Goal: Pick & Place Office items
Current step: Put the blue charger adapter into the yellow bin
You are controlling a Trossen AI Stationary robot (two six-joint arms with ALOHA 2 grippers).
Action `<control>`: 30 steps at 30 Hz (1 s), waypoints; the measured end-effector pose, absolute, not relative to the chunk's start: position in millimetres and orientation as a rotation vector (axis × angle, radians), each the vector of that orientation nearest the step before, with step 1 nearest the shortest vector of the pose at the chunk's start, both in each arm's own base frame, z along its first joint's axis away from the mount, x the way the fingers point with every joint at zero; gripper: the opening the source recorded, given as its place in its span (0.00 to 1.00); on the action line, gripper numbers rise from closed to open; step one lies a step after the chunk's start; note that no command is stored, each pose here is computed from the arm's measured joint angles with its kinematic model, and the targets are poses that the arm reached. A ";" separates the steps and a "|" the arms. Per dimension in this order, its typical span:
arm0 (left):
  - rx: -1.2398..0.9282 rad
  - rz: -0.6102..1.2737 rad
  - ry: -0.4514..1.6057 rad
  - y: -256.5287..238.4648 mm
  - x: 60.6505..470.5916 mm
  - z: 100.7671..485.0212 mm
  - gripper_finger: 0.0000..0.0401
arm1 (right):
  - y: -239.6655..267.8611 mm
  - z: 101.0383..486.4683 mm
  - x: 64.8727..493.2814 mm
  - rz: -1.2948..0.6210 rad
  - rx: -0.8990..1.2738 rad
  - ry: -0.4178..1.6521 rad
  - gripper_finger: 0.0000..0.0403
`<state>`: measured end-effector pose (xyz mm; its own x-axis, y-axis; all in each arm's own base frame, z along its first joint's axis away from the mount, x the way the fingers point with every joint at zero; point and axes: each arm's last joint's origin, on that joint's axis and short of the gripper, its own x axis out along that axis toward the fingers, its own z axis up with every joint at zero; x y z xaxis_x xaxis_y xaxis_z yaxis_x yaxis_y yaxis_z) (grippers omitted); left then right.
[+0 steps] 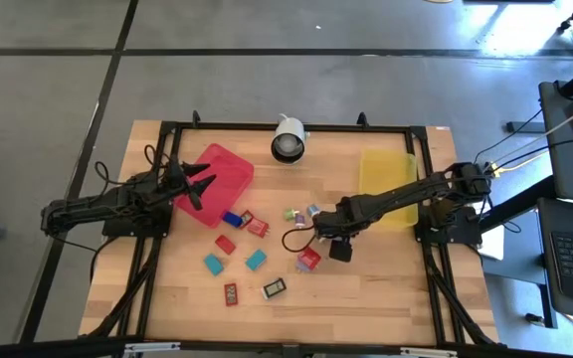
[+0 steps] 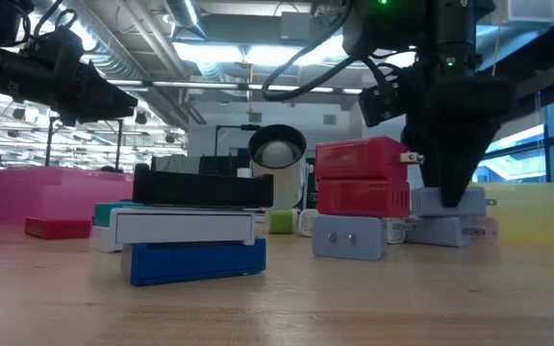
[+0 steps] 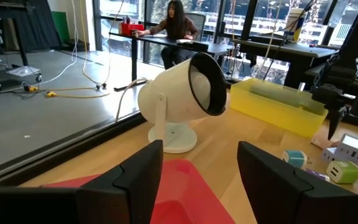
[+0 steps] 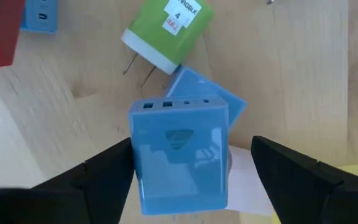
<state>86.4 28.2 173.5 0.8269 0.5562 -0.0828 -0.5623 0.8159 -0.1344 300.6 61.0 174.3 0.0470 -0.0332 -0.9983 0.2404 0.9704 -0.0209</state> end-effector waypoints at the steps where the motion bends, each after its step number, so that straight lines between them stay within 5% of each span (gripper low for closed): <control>1: -0.156 0.597 0.040 28.2 86.4 173.5 0.51 | 61.0 174.3 300.6 -0.210 0.167 1.512 0.74; 8: -0.156 0.597 0.041 28.2 86.4 173.5 0.51 | 60.2 174.7 300.9 -0.225 0.172 1.508 0.51; 22: -0.163 0.479 0.050 25.3 88.1 173.4 0.51 | 33.4 230.3 288.7 -0.577 -0.052 1.525 0.51; 30: -0.164 0.475 0.050 25.2 88.1 173.5 0.51 | -20.9 268.2 259.5 -0.804 0.005 1.466 0.51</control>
